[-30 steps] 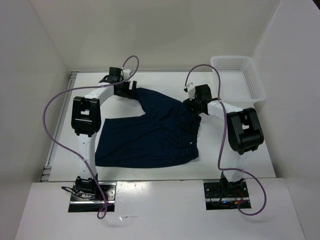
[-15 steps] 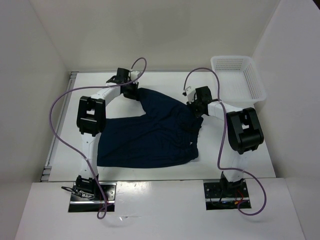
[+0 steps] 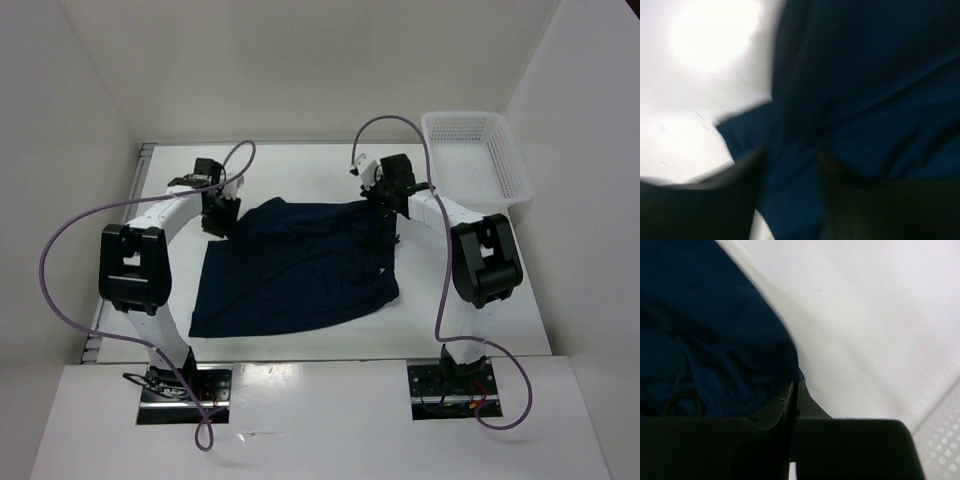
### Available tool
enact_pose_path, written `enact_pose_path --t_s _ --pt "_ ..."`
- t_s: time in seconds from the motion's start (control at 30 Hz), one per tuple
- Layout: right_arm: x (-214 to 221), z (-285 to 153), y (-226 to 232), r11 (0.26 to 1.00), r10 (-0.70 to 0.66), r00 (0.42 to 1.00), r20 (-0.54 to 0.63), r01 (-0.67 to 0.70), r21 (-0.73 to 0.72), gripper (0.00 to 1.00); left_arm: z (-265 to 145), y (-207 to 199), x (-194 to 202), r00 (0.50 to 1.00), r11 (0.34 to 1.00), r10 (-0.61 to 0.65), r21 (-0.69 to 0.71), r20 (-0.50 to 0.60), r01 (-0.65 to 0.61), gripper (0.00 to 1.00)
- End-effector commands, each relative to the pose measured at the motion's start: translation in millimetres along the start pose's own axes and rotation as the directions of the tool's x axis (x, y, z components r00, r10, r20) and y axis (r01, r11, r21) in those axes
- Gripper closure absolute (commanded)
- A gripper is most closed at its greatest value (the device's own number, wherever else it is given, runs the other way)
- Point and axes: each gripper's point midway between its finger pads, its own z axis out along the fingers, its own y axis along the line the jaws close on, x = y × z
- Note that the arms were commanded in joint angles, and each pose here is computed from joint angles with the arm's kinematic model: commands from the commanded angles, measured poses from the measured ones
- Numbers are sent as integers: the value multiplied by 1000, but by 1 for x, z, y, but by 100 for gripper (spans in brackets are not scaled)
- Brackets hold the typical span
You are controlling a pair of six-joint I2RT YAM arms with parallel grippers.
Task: Fold and stack the shorts
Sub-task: Flatten the shorts out
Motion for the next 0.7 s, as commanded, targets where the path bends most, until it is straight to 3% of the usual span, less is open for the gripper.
enact_pose_path --t_s 0.0,0.1,0.13,0.2,0.27,0.37,0.57,0.67 --pt "-33 -5 22 994 -102 993 64 104 -29 100 0 -8 35 994 1000 10 0 -110 -10 37" --pt "-27 -8 39 983 -172 984 55 174 -49 100 -9 -9 10 999 1000 17 4 -38 -17 11" --pt "-27 -12 40 983 -172 983 57 175 -48 100 -14 -4 -9 999 1000 14 -6 31 -14 9" --pt "-25 -15 45 980 -187 981 59 190 -54 100 -24 6 -60 983 1000 8 -1 186 -8 9" --pt "-18 -16 48 980 -187 981 49 189 -61 100 -27 8 -91 965 1000 12 16 263 -17 9" --pt "-10 -20 56 973 -214 976 37 217 -79 100 -1 -8 -124 960 994 29 93 280 -57 9" --pt "4 -21 60 966 -240 971 6 239 -93 100 49 -63 -149 950 980 123 118 287 -163 9" --pt "6 -18 64 963 -248 969 7 247 -110 100 68 -72 -149 950 977 139 116 279 -177 9"
